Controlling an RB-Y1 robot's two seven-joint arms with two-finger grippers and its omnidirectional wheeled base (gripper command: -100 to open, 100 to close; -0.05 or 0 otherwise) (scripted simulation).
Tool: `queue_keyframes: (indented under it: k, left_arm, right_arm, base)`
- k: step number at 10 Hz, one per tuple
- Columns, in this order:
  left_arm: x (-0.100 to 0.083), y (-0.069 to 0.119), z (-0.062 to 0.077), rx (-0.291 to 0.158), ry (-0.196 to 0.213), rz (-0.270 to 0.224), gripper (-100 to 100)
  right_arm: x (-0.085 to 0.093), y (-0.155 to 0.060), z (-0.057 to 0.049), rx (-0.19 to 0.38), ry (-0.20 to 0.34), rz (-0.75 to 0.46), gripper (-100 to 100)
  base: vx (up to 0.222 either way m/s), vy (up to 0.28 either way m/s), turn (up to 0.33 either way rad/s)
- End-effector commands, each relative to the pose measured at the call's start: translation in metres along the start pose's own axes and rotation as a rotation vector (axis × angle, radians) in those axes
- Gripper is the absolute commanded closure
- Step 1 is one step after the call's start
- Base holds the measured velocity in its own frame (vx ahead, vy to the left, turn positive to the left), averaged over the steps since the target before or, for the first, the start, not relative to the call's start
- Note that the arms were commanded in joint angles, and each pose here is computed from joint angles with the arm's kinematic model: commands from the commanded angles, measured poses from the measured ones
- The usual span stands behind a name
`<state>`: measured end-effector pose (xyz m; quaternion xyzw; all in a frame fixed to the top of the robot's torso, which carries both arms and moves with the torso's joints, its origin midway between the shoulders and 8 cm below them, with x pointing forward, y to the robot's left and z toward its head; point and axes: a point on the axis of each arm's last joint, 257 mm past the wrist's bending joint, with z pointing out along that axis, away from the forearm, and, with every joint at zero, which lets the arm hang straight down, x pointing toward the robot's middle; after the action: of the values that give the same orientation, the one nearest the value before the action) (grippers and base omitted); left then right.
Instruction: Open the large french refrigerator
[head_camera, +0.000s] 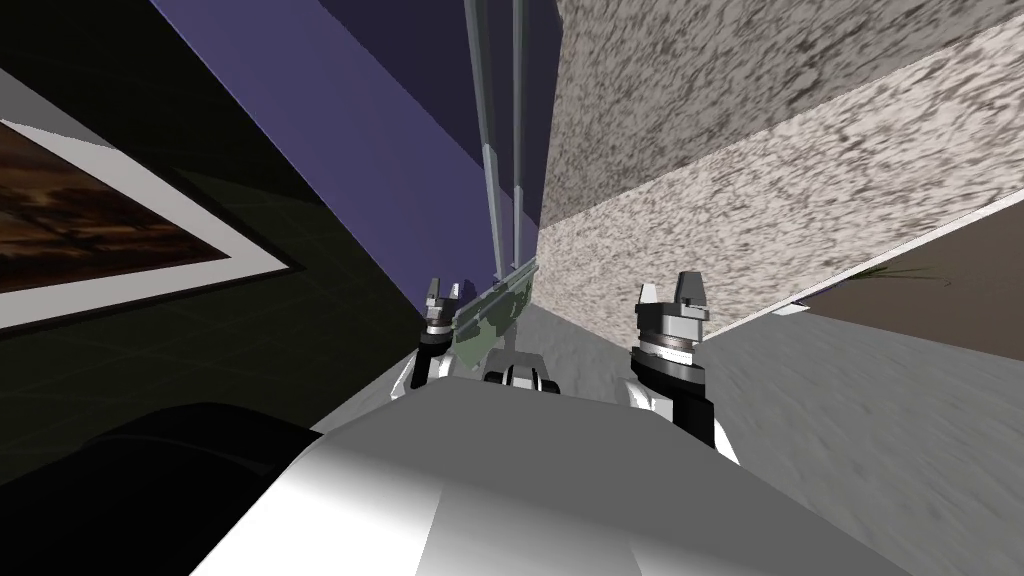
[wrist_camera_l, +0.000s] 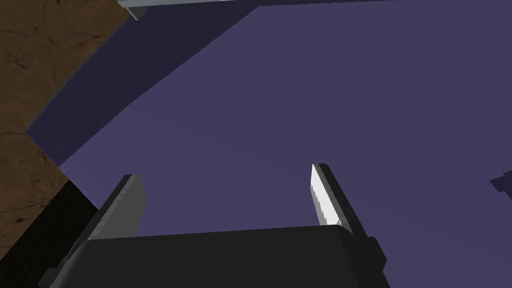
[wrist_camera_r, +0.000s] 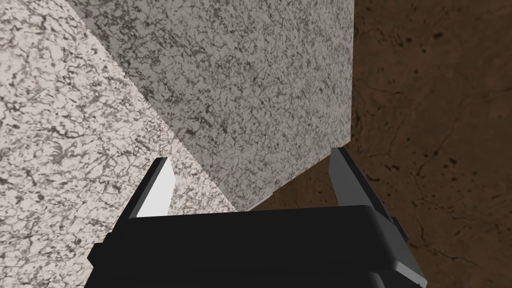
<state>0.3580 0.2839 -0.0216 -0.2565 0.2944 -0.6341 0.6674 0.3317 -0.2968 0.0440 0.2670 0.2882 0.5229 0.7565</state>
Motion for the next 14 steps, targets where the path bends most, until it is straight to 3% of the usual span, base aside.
queue_keyframes:
  k: [1, 14]
  left_arm:
    - [-0.011, 0.02, -0.006, -0.025, -0.032, -0.039, -100]
    - [-0.065, 0.104, -0.053, -0.127, -0.222, -0.195, -100]
  right_arm:
    - [0.0, 0.0, 0.0, 0.0, 0.0, 0.0, 0]
    - [0.0, 0.0, 0.0, 0.0, 0.0, 0.0, 0]
  base:
    - [0.146, -0.096, 0.042]
    - [0.122, -0.084, 0.04]
